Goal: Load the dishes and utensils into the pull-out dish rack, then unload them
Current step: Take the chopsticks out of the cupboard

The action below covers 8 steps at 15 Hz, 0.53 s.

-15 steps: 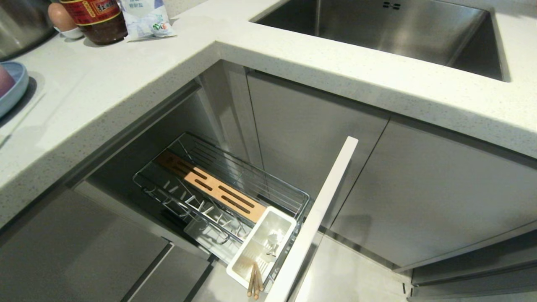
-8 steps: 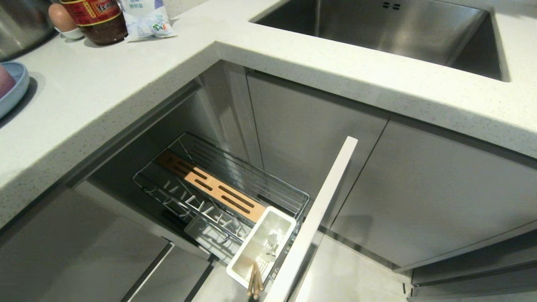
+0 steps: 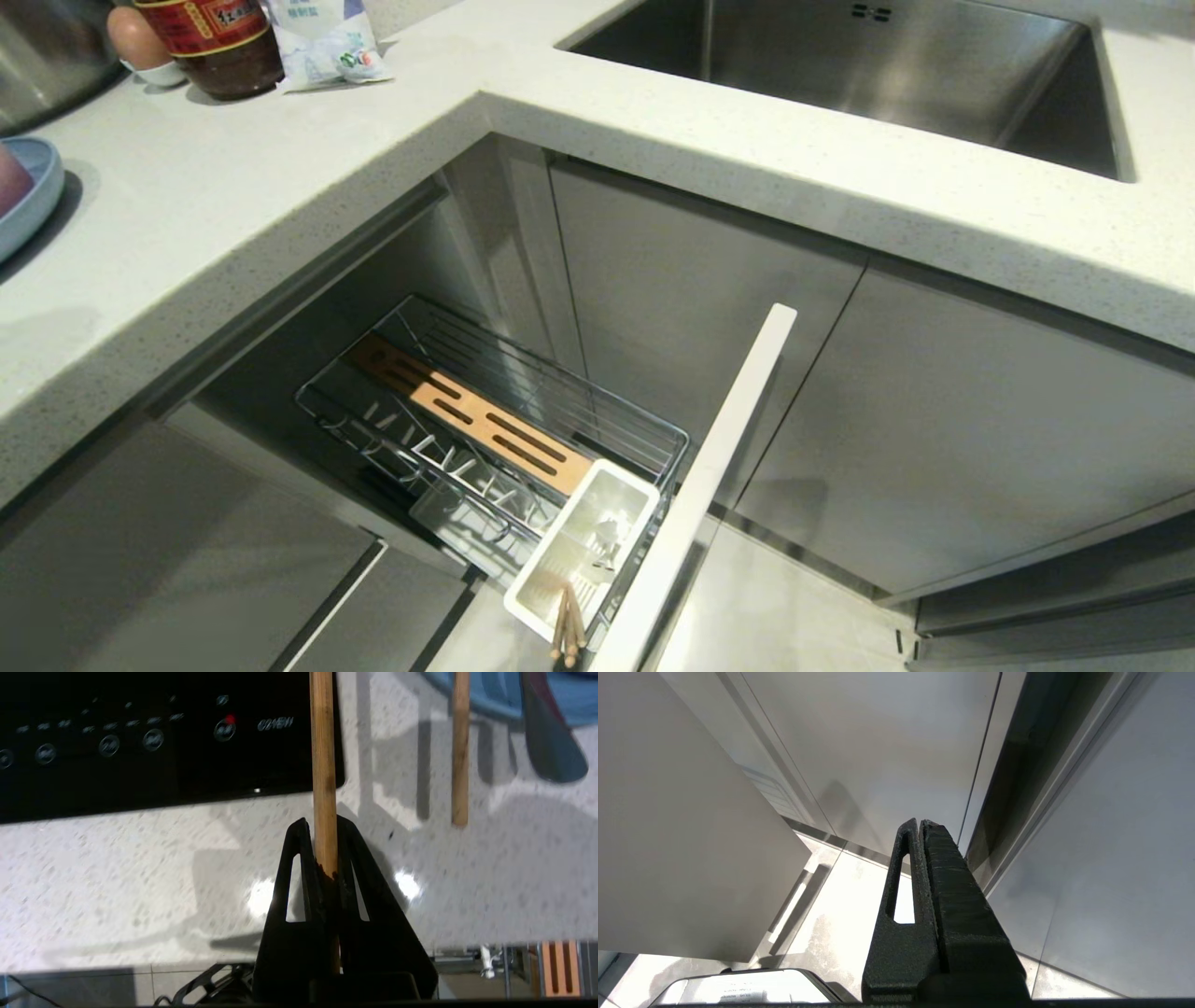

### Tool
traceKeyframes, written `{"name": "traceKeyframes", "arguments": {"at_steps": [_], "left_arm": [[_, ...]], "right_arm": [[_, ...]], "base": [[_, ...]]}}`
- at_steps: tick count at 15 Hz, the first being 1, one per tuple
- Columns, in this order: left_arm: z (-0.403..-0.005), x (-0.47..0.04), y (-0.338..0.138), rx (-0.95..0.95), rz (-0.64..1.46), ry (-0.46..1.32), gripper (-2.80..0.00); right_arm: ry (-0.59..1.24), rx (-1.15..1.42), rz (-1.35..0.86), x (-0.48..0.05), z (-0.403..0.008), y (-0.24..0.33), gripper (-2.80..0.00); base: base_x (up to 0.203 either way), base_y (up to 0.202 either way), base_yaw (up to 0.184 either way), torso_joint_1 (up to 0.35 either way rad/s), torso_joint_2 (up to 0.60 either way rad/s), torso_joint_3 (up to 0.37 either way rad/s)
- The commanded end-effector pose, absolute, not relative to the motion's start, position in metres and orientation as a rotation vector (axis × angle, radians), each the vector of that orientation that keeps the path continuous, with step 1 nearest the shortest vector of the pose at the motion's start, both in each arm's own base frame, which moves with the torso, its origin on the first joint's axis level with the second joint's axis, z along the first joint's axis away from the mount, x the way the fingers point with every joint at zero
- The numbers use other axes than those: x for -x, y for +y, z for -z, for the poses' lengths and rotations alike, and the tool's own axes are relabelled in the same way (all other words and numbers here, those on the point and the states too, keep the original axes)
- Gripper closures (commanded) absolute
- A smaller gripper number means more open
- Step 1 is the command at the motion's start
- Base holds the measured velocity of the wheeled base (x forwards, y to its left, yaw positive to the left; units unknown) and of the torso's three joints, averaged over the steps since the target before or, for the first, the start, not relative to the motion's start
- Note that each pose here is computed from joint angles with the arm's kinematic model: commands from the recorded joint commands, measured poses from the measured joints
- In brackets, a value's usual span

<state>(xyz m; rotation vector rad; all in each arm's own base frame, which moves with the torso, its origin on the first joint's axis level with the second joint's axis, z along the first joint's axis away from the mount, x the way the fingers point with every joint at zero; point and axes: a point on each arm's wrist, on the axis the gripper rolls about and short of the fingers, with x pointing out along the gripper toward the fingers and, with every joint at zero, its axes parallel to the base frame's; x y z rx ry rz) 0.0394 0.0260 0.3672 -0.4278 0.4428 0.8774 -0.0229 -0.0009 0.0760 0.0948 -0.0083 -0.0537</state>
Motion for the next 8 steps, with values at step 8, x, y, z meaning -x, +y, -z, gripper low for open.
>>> {"name": "traceKeyframes", "arguments": {"at_steps": [8], "left_arm": [[-0.361, -0.105, 0.058, 0.433, -0.91, 0.488, 0.0]], "right_arm": [[-0.013, -0.095, 0.053, 0.023, -0.076, -0.001, 0.0]], "base": [[0.0, 0.0, 0.0, 0.0, 0.0, 0.0]]}}
